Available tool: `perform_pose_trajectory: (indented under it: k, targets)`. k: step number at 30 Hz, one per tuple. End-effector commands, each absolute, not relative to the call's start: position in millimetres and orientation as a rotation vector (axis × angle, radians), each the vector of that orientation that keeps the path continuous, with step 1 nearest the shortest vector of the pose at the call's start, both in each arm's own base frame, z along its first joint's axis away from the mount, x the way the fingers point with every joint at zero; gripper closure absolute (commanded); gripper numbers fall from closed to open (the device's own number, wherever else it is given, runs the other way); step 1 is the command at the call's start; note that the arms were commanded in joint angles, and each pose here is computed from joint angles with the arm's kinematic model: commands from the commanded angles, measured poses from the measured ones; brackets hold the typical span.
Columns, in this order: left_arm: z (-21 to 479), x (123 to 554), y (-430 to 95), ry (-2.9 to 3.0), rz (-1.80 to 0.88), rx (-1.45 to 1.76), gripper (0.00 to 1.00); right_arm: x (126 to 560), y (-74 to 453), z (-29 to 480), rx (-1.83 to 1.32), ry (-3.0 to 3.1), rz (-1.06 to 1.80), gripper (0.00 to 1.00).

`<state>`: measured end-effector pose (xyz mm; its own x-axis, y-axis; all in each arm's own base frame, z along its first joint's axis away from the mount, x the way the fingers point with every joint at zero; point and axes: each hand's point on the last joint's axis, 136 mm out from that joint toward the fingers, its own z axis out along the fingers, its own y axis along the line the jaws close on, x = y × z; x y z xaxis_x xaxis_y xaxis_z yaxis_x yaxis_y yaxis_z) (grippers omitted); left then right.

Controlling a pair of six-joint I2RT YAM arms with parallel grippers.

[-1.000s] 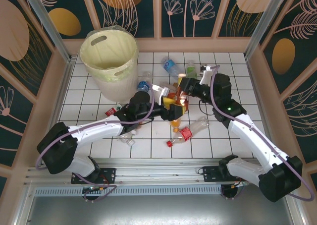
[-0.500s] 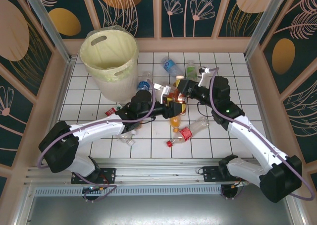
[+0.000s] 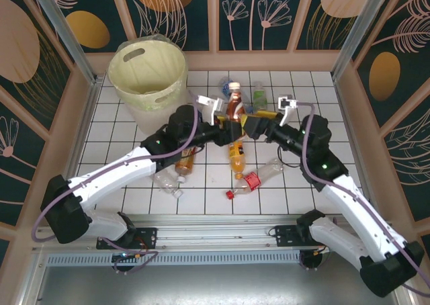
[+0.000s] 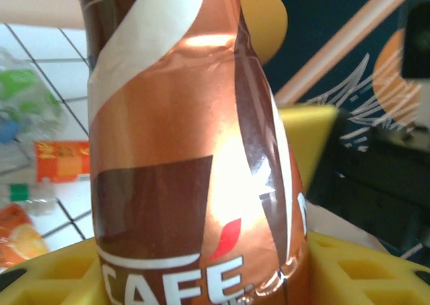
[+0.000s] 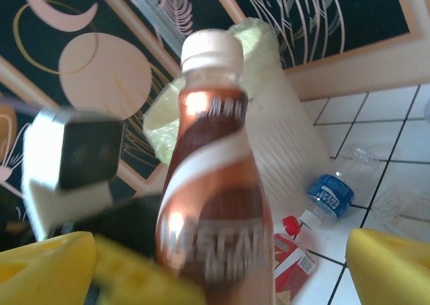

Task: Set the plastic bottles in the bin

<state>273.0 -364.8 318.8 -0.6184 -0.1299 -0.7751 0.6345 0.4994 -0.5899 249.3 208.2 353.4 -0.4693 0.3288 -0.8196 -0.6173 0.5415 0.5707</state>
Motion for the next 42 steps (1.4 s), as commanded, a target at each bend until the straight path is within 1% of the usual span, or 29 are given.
perform_pose_trajectory:
  k: [1, 9, 16, 22, 25, 28, 32, 33, 42]
  targets:
    - [332, 285, -333, 1.971, -1.053, 0.402, 0.43, 229, 206, 344, -0.363, 1.74, 1.085, 0.04]
    - [380, 332, -261, 2.005, -0.696, 0.307, 0.43, 216, 205, 317, -0.409, 1.802, 1.078, 0.04]
    - [394, 387, -195, 2.041, -0.483, 0.185, 0.43, 217, 204, 303, -0.389, 1.836, 1.076, 0.05]
    - [380, 430, -140, 2.09, -0.346, 0.075, 0.42, 220, 196, 292, -0.348, 1.877, 1.023, 0.05]
    - [363, 451, -117, 2.125, -0.297, 0.026, 0.42, 224, 193, 285, -0.319, 1.905, 0.995, 0.05]
    - [349, 468, -102, 2.146, -0.263, -0.001, 0.41, 225, 192, 279, -0.307, 1.925, 0.991, 0.05]
    - [333, 479, -95, 2.197, -0.238, 0.001, 0.4, 228, 189, 273, -0.285, 1.947, 0.961, 0.05]
    - [316, 485, -98, 2.234, -0.238, 0.007, 0.4, 229, 188, 272, -0.282, 1.949, 0.953, 0.05]
    - [288, 485, -100, 2.319, -0.232, 0.035, 0.34, 234, 196, 259, -0.282, 2.006, 0.978, 0.05]
